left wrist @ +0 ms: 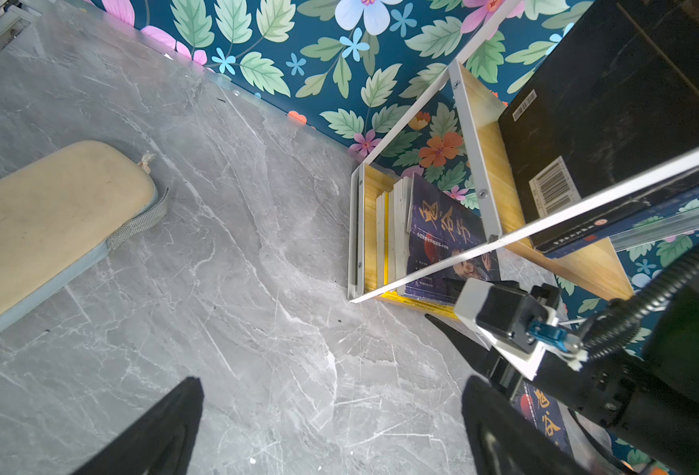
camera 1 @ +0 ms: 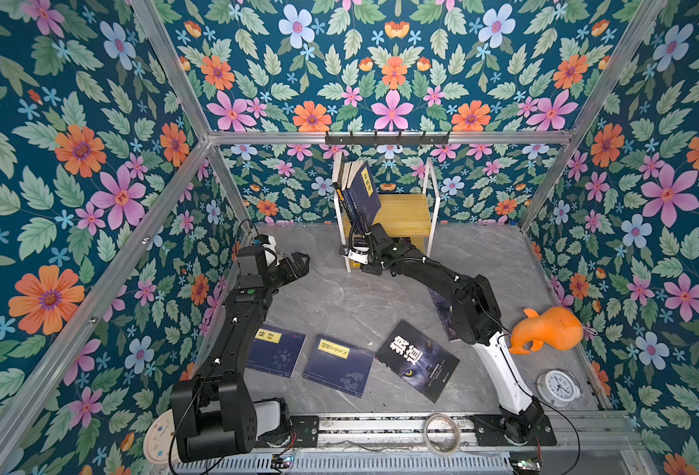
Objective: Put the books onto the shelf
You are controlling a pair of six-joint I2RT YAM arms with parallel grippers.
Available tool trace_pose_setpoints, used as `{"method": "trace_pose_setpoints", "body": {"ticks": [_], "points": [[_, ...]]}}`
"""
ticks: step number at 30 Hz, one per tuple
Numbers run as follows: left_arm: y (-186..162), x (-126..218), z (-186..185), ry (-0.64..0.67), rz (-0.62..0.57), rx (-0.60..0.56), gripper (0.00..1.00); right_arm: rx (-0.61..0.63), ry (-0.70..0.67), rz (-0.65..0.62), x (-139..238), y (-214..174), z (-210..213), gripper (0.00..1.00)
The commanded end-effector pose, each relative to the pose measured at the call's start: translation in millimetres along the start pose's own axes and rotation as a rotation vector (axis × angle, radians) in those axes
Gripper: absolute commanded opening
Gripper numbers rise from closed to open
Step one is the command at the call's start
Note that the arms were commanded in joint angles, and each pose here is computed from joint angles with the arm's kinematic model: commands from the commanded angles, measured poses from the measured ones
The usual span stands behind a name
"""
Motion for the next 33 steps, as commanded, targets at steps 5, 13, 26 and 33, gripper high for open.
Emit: {"method": "trace_pose_setpoints", "body": {"ticks": [5, 13, 26, 33], "points": [[2.4, 1.1, -0.8, -0.002, -0.012, -0.017, 1.00, -0.036, -0.075, 0.022, -8.2, -0.2, -9.4, 0.42], [2.9, 1.8, -1.5, -0.001, -0.014, -0.023, 1.00, -0.048, -0.122, 0.029, -9.7, -0.4, -15.8, 0.34], [2.6, 1.3, -0.9, -0.001, -0.013, -0.022, 1.00, -0.046, -0.136, 0.032, -11.3, 0.7, -19.1, 0.29], [2.8, 1.7, -1.1, -0.001, -0.014, -0.023, 1.00, -0.053, -0.126, 0.029, -5.9, 1.5, -19.6, 0.28]]}}
Point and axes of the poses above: each gripper's point midway between its finger pads, its own x axis back along the fingers, its own z axis along the line the jaws close on, y = z × x, the point moved 5 cm from there along x, back along the fingers, and after that the axes turned 7 degrees about x, right-handed, at the moved point
